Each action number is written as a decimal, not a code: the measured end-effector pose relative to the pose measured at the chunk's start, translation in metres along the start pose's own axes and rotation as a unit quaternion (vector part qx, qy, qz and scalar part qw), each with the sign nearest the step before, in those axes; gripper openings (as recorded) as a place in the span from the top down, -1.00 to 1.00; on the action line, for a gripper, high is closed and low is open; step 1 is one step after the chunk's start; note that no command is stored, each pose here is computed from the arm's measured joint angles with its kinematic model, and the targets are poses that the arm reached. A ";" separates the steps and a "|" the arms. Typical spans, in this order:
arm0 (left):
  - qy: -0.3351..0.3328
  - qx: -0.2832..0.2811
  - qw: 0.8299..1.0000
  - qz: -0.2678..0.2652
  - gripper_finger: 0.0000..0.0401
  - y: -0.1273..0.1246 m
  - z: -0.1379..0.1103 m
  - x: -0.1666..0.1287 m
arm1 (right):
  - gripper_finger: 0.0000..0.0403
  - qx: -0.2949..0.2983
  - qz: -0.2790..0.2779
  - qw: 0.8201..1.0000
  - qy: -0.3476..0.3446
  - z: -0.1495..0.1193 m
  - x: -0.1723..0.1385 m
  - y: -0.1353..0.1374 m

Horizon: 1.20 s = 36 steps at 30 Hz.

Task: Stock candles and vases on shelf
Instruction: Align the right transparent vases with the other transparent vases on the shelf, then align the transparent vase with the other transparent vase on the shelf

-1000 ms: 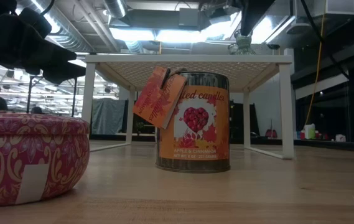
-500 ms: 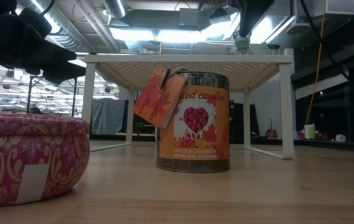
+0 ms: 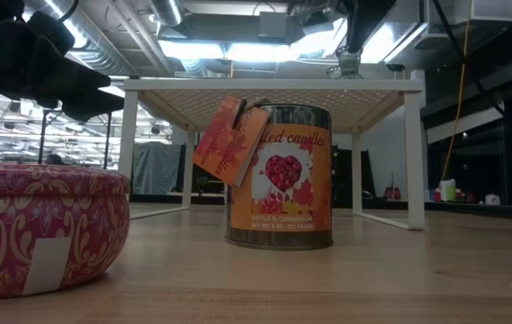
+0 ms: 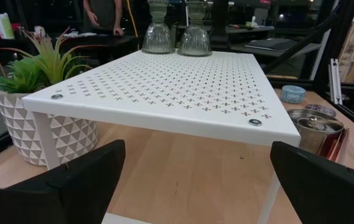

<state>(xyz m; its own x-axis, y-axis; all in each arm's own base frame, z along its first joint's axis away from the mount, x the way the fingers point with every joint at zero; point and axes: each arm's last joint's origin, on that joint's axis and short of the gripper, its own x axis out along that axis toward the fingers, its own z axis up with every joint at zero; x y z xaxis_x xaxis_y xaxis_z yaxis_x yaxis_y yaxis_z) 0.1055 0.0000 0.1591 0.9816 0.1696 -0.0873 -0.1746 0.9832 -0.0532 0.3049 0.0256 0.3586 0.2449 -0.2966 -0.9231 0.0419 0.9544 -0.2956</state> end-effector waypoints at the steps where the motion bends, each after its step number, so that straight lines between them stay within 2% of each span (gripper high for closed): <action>1: 0.000 0.000 1.000 0.000 -0.99 0.000 0.000 0.000 | 0.42 0.001 0.000 1.000 -0.002 -0.001 -0.001 0.000; 6: 0.000 0.000 1.000 0.000 -0.99 0.000 0.000 0.000 | 0.34 0.016 0.002 1.000 -0.023 -0.004 -0.014 -0.005; 12: 0.000 0.000 1.000 0.000 -0.99 0.000 0.000 0.000 | 0.28 0.037 0.013 0.995 -0.095 -0.006 -0.047 -0.013; 17: 0.000 0.000 1.000 0.000 -0.99 0.000 0.000 0.000 | 0.27 0.041 0.058 0.986 -0.153 -0.003 -0.069 -0.012; 22: 0.000 0.000 1.000 0.000 -0.99 0.000 0.000 0.000 | 0.27 0.020 0.110 0.973 -0.200 0.003 -0.079 0.004; 29: 0.000 0.000 1.000 0.000 -0.99 0.000 0.000 0.000 | 0.28 -0.017 0.149 0.958 -0.245 0.004 -0.093 0.033; 36: 0.000 0.000 1.000 0.000 -0.99 0.000 0.000 0.000 | 0.28 -0.024 0.184 0.948 -0.257 -0.003 -0.106 0.060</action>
<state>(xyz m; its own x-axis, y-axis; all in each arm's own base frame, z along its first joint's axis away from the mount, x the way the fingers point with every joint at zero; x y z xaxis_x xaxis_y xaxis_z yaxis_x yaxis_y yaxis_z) 0.1055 0.0000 0.1591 0.9816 0.1697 -0.0875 -0.1748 0.9832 -0.0532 0.2785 0.1145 0.4376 0.6754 0.1237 -0.7270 -0.1796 0.9837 0.0006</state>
